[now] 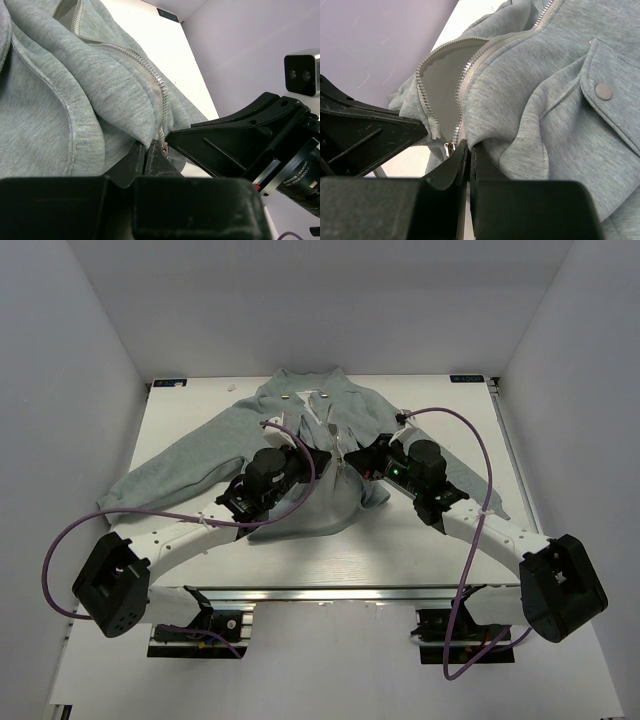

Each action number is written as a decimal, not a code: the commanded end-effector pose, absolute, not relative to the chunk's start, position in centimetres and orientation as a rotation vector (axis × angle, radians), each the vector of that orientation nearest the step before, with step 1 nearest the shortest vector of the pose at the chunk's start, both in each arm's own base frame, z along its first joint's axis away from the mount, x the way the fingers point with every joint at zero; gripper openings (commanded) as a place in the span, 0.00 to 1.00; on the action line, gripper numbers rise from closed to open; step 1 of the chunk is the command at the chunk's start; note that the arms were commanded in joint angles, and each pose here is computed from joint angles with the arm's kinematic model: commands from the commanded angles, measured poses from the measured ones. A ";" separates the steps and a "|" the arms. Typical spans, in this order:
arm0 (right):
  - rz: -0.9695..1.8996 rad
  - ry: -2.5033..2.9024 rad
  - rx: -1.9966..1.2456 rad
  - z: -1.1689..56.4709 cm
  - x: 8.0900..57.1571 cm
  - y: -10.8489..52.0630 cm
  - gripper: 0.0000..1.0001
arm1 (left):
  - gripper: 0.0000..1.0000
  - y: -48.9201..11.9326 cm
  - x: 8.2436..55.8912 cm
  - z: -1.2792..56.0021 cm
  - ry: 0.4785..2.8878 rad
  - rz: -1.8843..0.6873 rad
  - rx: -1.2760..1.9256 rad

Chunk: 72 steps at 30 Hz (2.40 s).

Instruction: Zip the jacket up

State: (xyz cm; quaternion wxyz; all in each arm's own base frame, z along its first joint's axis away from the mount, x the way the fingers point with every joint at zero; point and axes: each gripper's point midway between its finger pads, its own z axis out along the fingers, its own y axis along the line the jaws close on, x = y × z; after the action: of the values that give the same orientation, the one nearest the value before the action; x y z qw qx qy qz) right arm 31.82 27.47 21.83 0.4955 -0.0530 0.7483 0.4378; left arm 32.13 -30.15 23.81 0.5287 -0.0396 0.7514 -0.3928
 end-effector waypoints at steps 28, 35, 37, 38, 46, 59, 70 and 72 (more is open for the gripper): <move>1.069 1.708 -0.091 24.6 32.5 27.7 0.00 | 0.00 -31.0 32.1 24.1 1.767 -0.992 -0.078; 1.069 1.707 -0.067 24.7 32.7 27.6 0.00 | 0.00 -31.2 31.8 24.4 1.762 -1.012 -0.071; 1.073 1.707 -0.064 24.6 32.8 27.6 0.00 | 0.00 -31.5 31.6 24.7 1.753 -1.036 -0.059; 1.075 1.702 -0.064 24.7 32.8 27.6 0.00 | 0.00 -31.5 31.5 24.6 1.756 -1.043 -0.058; 1.110 1.679 -0.075 25.6 32.4 27.9 0.00 | 0.00 -31.9 31.2 23.8 1.787 -1.057 -0.043; 1.094 1.703 -0.051 26.2 32.7 27.7 0.00 | 0.00 -32.4 29.2 22.4 1.840 -1.093 0.074; 1.029 1.693 -0.054 27.7 33.9 27.2 0.00 | 0.00 -32.9 25.0 17.7 2.027 -1.150 0.290; 1.017 1.695 -0.055 27.6 33.9 26.9 0.00 | 0.00 -32.2 25.0 16.8 2.063 -1.111 0.266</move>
State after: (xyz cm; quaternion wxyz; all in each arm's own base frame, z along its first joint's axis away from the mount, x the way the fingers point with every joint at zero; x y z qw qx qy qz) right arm 31.91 27.45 20.87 0.4673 -0.0315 0.7791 0.4167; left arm 28.78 -32.21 19.64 0.4530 0.0622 0.7775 -0.4317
